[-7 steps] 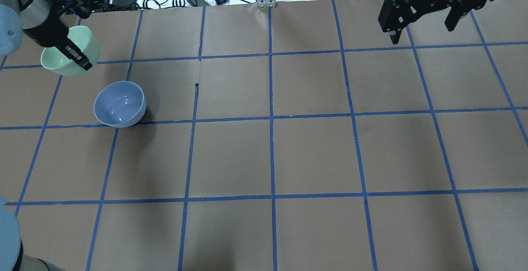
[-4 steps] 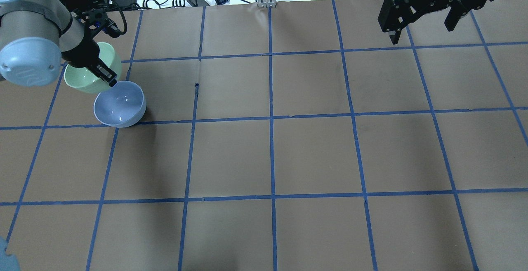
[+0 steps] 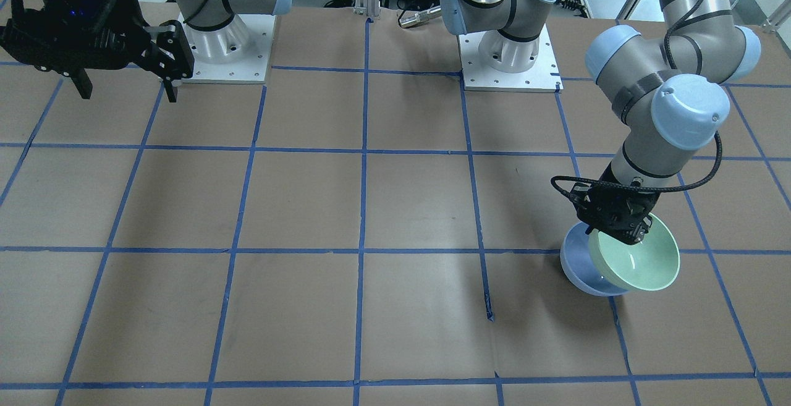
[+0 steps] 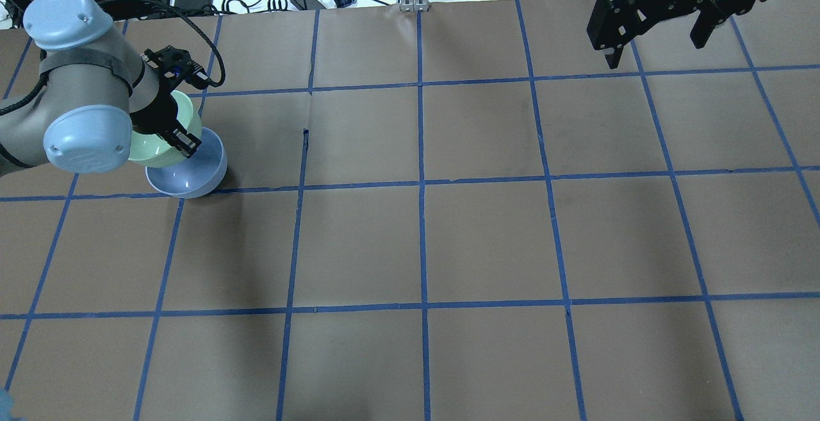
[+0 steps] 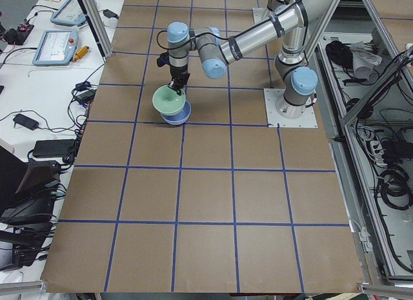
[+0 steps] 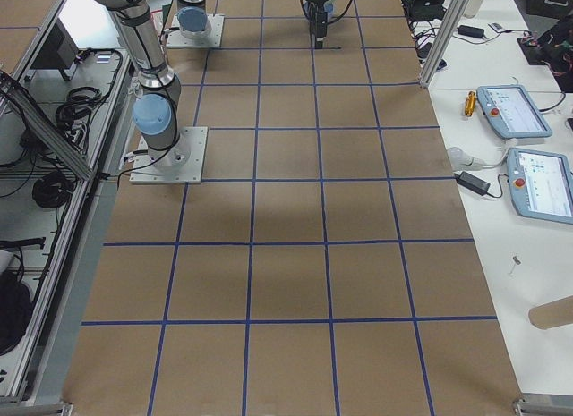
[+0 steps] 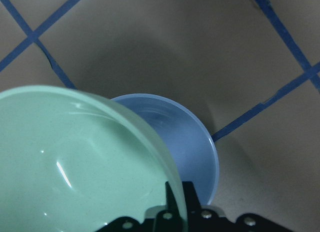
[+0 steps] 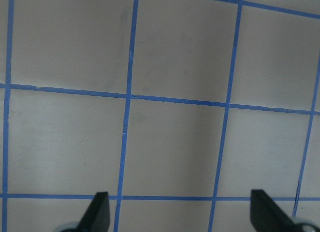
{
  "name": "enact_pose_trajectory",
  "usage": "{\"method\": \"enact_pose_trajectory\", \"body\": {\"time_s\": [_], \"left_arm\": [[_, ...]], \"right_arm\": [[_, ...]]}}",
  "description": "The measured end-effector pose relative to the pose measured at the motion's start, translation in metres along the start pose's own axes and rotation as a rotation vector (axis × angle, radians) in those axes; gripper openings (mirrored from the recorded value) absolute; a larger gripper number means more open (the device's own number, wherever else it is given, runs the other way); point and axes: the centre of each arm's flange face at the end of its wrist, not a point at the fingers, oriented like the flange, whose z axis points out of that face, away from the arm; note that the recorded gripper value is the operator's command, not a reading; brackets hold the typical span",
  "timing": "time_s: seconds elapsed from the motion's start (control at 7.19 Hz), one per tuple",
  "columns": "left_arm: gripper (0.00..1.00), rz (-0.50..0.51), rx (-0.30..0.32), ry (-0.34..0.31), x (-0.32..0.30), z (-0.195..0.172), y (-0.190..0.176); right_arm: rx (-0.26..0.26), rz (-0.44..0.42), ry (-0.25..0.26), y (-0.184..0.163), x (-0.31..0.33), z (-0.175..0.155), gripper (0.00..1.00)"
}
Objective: Stack green bowl on blue bowl
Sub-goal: 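Lower the green bowl into the blue bowl with the left gripper, then open the left gripper and lift it off the stacked bowls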
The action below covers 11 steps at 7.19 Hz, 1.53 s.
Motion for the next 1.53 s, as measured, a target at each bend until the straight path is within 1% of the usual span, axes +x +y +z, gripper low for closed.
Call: {"method": "enact_pose_trajectory", "body": {"time_s": [0.28, 0.56, 0.7, 0.83, 1.25, 1.39, 1.53], "left_arm": [[0.0, -0.008, -0.028, 0.003, 0.002, 0.011, -0.001], [0.0, -0.037, -0.044, 0.021, 0.005, 0.024, -0.001], [0.83, -0.048, -0.048, 0.028, 0.007, 0.027, -0.001], [1.0, -0.053, -0.05, 0.033, 0.008, 0.029, 0.0], [1.0, -0.054, -0.05, 0.033, 0.009, 0.026, -0.001], [1.0, -0.06, -0.042, 0.025, 0.011, 0.019, -0.003], [1.0, -0.086, -0.028, 0.011, 0.017, 0.007, -0.008]], "right_arm": [[0.0, 0.0, 0.0, 0.0, 0.0, 0.0, 1.0], [0.0, 0.001, 0.0, 0.0, 0.0, 0.0, 1.0], [0.0, 0.001, 0.0, 0.0, 0.0, 0.0, 1.0], [0.0, 0.0, 0.0, 0.0, 0.0, 0.0, 1.0], [0.0, 0.0, 0.0, 0.0, 0.0, 0.0, 1.0], [0.0, 0.0, 0.0, 0.0, 0.0, 0.0, 1.0], [0.0, 0.0, 0.0, 0.0, 0.0, 0.0, 1.0]]}}
